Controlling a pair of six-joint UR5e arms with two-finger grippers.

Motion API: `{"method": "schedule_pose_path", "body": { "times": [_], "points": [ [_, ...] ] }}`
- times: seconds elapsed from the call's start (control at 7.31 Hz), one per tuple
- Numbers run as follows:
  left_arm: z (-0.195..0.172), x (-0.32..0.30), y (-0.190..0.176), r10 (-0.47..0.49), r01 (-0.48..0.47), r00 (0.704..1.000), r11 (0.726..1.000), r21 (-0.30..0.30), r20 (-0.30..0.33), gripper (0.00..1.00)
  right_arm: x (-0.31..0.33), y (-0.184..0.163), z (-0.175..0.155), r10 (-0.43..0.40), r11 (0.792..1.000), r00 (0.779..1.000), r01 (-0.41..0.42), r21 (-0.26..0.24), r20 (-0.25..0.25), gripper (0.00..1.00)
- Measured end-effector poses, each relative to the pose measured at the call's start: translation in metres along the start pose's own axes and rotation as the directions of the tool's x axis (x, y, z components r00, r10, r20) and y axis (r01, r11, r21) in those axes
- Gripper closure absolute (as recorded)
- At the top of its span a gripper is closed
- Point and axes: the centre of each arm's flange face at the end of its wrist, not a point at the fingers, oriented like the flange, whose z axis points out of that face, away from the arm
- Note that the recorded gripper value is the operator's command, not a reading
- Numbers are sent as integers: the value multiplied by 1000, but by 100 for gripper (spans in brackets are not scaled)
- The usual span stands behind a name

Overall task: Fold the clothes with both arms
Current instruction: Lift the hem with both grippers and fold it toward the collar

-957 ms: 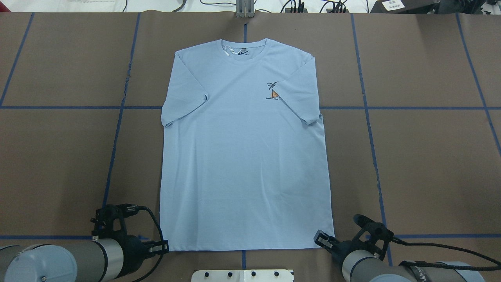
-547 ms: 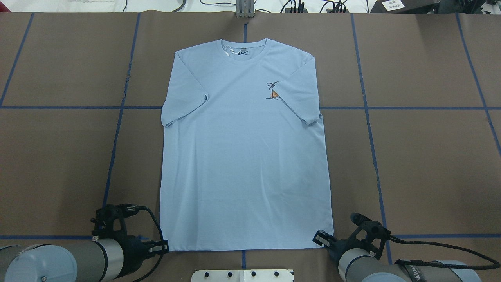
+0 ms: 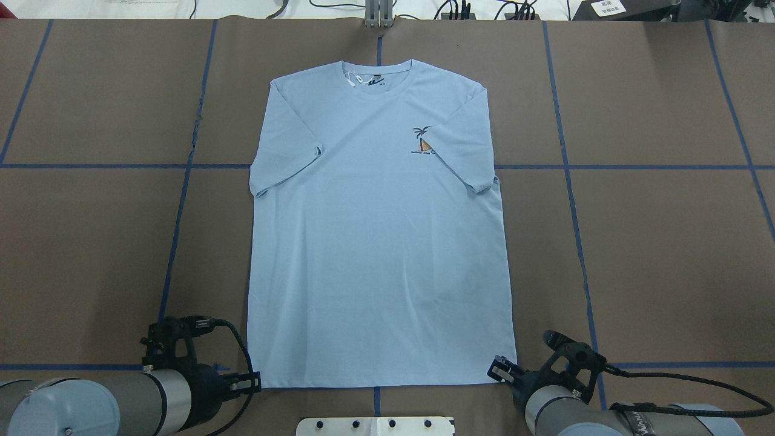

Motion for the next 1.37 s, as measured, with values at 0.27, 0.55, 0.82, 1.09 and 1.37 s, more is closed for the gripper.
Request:
{"method": "schedule_pose_path", "body": {
  "times": [0.27,0.55,0.82,1.09,1.37],
  "points": [
    [0,0,-1,-1,1,1000,1000,1,-1,100,1,1,0,-2,1000,1000,2,0,-2,58],
    [-1,0,-1,-1,1,1000,1000,1,-1,100,1,2,1,-4,1000,1000,4,-1,-3,72],
    [-1,1,-1,-1,1,1000,1000,1,-3,100,2,3,2,-6,1000,1000,6,-1,-5,100],
    [-2,1,-1,-1,1,1000,1000,1,-4,100,3,3,3,-8,1000,1000,8,2,-10,100],
    [-5,2,0,-2,2,1000,1000,-3,-8,100,-2,-3,-14,-22,1000,999,22,-2,-29,100]
  ]
}}
